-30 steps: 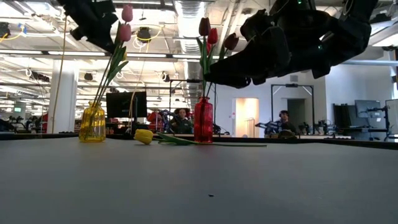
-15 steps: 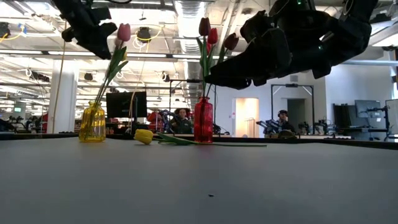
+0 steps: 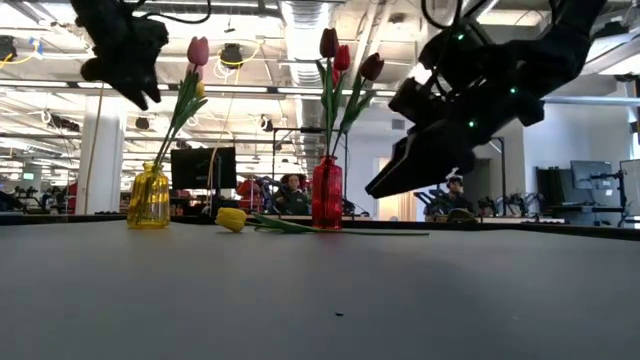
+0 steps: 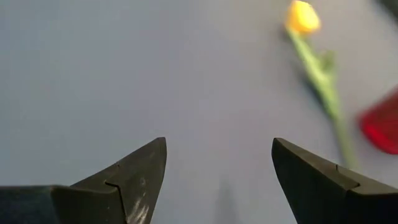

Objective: Sort flowers into vase by color
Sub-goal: Put the yellow flower into the yellow flower vase

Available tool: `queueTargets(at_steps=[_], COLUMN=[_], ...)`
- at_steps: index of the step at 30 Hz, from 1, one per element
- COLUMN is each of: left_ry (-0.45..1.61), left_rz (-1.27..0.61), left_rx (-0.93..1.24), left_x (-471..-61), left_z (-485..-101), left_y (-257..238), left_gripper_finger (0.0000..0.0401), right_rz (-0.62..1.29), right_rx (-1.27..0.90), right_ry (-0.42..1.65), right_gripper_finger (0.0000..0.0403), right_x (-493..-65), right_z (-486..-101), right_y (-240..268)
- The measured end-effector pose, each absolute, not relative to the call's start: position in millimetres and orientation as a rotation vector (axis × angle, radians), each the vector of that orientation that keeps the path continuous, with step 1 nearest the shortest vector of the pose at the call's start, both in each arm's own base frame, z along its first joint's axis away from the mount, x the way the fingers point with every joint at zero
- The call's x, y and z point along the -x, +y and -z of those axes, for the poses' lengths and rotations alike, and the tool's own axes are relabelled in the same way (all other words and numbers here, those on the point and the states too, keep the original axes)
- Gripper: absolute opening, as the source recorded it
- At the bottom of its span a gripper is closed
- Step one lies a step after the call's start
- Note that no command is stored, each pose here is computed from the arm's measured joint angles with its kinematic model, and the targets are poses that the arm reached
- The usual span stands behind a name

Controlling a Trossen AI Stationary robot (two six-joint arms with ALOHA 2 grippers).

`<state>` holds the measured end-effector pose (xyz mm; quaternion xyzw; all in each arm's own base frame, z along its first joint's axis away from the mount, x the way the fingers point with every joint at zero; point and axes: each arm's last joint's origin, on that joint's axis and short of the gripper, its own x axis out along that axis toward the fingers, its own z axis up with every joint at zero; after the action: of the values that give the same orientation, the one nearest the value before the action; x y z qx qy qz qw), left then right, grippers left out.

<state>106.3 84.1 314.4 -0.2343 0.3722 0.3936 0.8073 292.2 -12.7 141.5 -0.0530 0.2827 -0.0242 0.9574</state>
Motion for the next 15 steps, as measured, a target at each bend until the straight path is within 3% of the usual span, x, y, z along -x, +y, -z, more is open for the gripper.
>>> queueTargets(at_steps=[8, 15], left_ry=[0.935, 0.909], left_rz=[-0.749, -0.65], left_rx=[0.603, 0.608], left_x=[-104, -115], left_z=[-306, -278], left_y=[66, 42], left_gripper_finger=[0.0188, 0.0187], right_rz=[0.218, 0.283], right_rx=[0.11, -0.03], right_ry=[0.596, 0.629], right_gripper_finger=[0.0317, 0.0317], right_x=[-285, -269], right_z=[-141, -136], right_y=[-63, -109])
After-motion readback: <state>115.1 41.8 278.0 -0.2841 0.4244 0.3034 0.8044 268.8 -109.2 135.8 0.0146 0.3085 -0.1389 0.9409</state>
